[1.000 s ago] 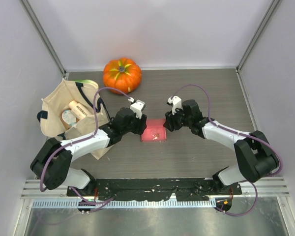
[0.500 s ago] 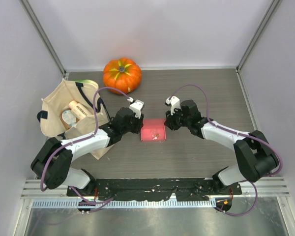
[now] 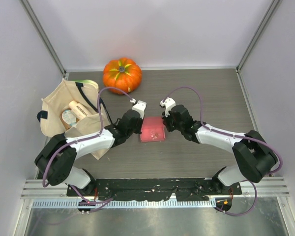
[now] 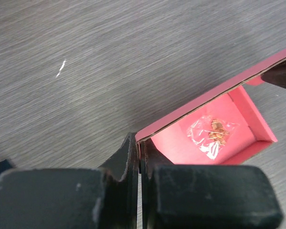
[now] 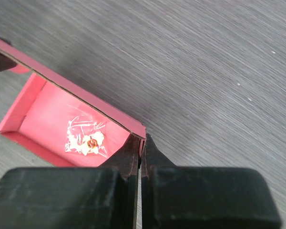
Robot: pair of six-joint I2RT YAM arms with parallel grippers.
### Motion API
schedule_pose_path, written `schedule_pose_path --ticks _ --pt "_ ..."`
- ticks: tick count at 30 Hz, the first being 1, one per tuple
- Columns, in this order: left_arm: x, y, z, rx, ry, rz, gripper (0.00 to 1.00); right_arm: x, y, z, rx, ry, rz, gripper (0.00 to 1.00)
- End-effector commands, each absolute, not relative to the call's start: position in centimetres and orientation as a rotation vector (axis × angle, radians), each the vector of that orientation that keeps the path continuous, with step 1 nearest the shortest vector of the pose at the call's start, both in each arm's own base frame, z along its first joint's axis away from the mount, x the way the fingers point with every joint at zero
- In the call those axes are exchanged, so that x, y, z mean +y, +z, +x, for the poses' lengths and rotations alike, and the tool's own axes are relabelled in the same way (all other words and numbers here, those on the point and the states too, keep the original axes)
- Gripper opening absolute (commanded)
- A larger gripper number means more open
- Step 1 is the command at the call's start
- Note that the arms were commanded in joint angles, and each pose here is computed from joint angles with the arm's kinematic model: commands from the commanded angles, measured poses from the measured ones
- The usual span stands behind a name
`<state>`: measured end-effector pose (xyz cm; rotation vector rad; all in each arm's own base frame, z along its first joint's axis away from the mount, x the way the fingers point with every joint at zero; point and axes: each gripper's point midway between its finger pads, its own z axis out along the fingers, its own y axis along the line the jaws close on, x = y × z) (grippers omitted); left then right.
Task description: Fold the paper box
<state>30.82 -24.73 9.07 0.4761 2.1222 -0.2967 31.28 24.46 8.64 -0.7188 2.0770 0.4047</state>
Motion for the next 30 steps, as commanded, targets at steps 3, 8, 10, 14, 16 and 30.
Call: schedule_pose_path --ticks 3,8,10,14,16,30 --pt "-25.5 12.3 32.8 2.008 -0.177 0.201 0.0 23.3 12.6 34.0 1.986 0.182 -0.257 0.01" --pt "-24.9 12.4 34.1 1.989 -0.074 0.047 0.0 21.8 13.5 34.2 1.926 0.089 -0.024 0.01" --pt "-24.8 12.4 34.6 1.979 -0.051 -0.011 0.0 21.4 13.6 34.2 1.907 0.083 0.041 0.01" --pt "-25.3 12.2 34.9 1.966 -0.068 -0.068 0.0 21.2 12.9 33.9 1.888 0.089 0.099 0.01" --pt "-25.8 11.9 34.7 1.959 -0.086 -0.07 0.0 20.9 12.5 33.9 1.882 0.073 0.125 0.01" --pt "-25.6 9.3 32.9 1.934 -0.061 -0.1 0.0 20.6 11.0 31.9 1.775 0.108 0.208 0.01"
